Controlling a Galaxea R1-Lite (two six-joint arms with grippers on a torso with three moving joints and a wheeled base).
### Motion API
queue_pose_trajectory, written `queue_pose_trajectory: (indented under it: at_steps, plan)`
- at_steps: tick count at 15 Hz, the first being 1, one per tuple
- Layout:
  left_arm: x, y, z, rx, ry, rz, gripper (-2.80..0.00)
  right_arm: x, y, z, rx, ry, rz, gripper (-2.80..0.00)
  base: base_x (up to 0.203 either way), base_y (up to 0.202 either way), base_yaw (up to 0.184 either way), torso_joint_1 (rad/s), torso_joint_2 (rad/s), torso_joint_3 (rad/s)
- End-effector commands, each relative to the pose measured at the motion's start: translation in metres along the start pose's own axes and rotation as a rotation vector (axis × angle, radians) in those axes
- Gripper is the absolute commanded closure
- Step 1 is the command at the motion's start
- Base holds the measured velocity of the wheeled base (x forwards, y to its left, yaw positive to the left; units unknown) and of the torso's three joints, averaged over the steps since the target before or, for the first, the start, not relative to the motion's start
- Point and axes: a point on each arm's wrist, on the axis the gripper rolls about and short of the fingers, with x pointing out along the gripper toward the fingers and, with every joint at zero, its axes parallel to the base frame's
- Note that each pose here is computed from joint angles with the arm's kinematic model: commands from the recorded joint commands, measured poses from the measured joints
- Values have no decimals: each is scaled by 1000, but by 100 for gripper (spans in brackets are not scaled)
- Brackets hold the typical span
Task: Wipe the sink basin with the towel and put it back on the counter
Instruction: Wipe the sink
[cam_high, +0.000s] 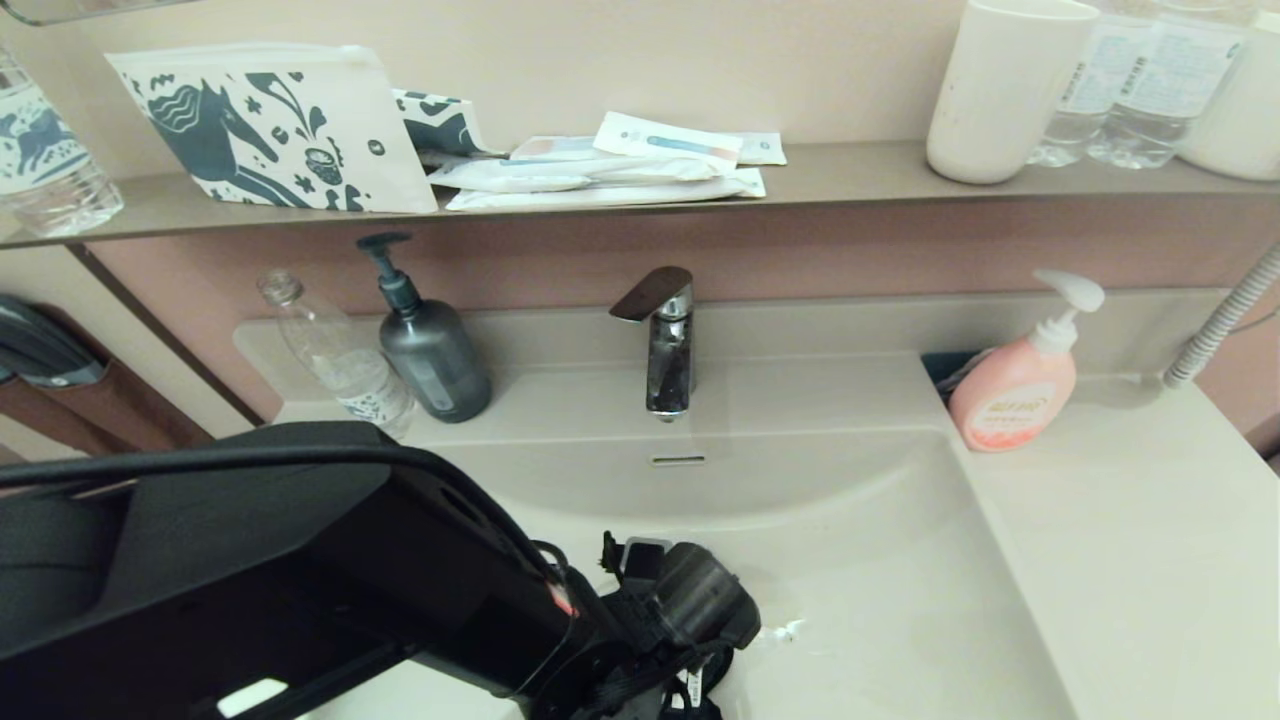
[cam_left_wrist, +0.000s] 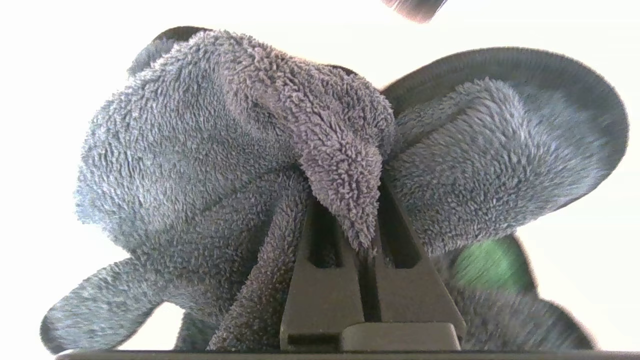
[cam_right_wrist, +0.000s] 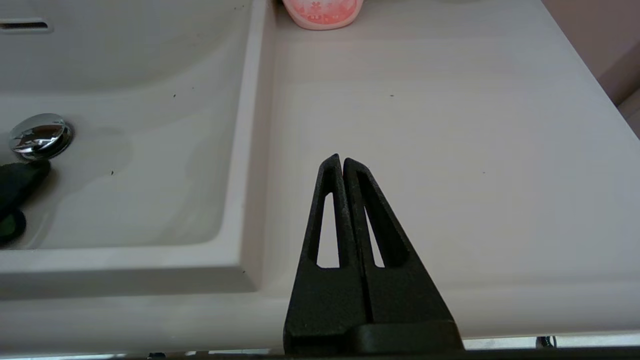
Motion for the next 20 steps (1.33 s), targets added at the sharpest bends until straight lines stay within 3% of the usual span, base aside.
queue_pose_trajectory:
  at_steps: [1, 5, 15, 18, 20]
  plan:
    - [-1, -18, 3, 6, -17, -41, 0, 0, 0, 0, 0, 2, 0, 0, 0, 0, 0, 0, 0, 0]
    - [-9, -45, 15, 10, -24, -71, 0, 0, 0, 0, 0, 2, 2, 0, 0, 0, 0, 0, 0, 0]
    - [-40, -92, 44, -81, -40, -127, 0, 0, 0, 0, 0, 2, 0, 0, 0, 0, 0, 0, 0, 0]
    - [-28, -95, 33, -100, 11, -72, 0, 0, 0, 0, 0, 2, 2, 0, 0, 0, 0, 0, 0, 0]
    - [-14, -83, 23, -93, 46, -16, 0, 0, 0, 0, 0, 2, 1, 0, 0, 0, 0, 0, 0, 0]
